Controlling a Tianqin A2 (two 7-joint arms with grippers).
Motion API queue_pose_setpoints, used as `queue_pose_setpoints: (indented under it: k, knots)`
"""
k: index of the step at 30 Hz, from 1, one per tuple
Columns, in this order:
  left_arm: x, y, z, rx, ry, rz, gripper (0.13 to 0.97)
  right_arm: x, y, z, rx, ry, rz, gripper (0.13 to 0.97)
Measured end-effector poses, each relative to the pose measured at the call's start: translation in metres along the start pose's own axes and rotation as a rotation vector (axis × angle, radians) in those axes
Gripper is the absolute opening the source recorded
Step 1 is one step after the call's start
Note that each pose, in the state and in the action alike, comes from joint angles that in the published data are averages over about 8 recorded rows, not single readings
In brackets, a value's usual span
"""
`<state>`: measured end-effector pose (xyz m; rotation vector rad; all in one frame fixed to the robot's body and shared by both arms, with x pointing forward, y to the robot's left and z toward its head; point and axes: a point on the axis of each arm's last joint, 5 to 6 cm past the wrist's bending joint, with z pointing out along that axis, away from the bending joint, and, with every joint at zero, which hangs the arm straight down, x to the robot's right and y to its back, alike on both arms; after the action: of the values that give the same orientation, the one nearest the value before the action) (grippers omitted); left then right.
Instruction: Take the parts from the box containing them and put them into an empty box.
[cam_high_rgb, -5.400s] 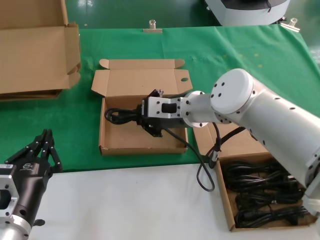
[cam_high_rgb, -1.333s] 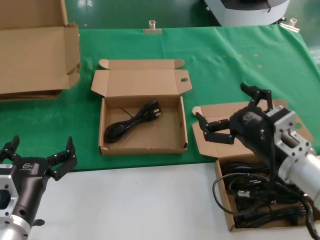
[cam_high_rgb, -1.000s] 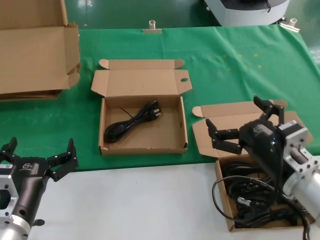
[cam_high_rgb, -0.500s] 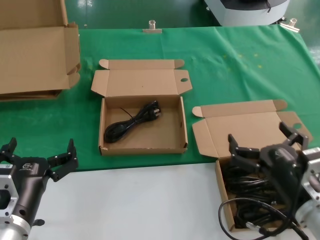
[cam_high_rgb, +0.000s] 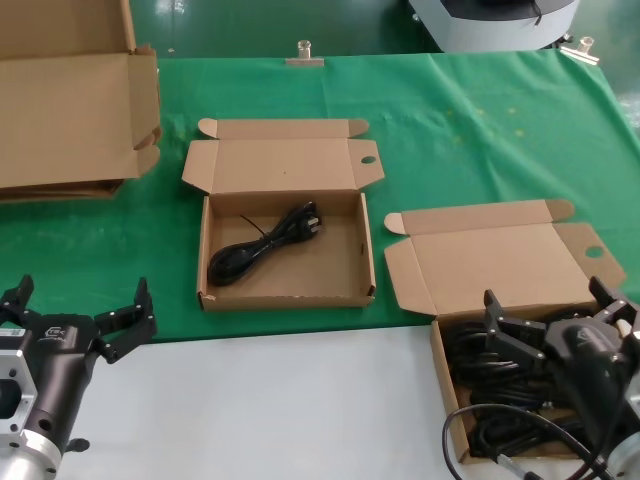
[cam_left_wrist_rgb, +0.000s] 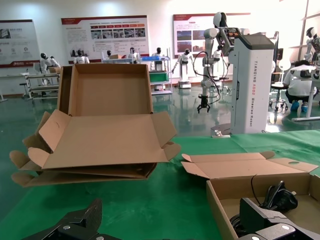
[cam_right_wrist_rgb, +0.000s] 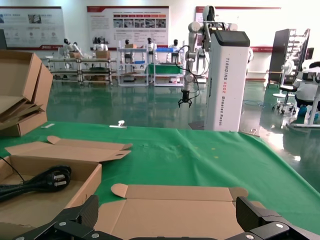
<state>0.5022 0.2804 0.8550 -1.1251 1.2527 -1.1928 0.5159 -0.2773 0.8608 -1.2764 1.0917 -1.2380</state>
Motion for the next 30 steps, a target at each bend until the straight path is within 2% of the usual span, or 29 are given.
queue_pose_setpoints:
  k: [30]
  knots:
    - [0.0, 0.0, 0.0, 0.0, 0.0, 0.0, 0.966, 0.0, 0.0001, -0.0001, 0.0, 0.0, 0.0, 0.966]
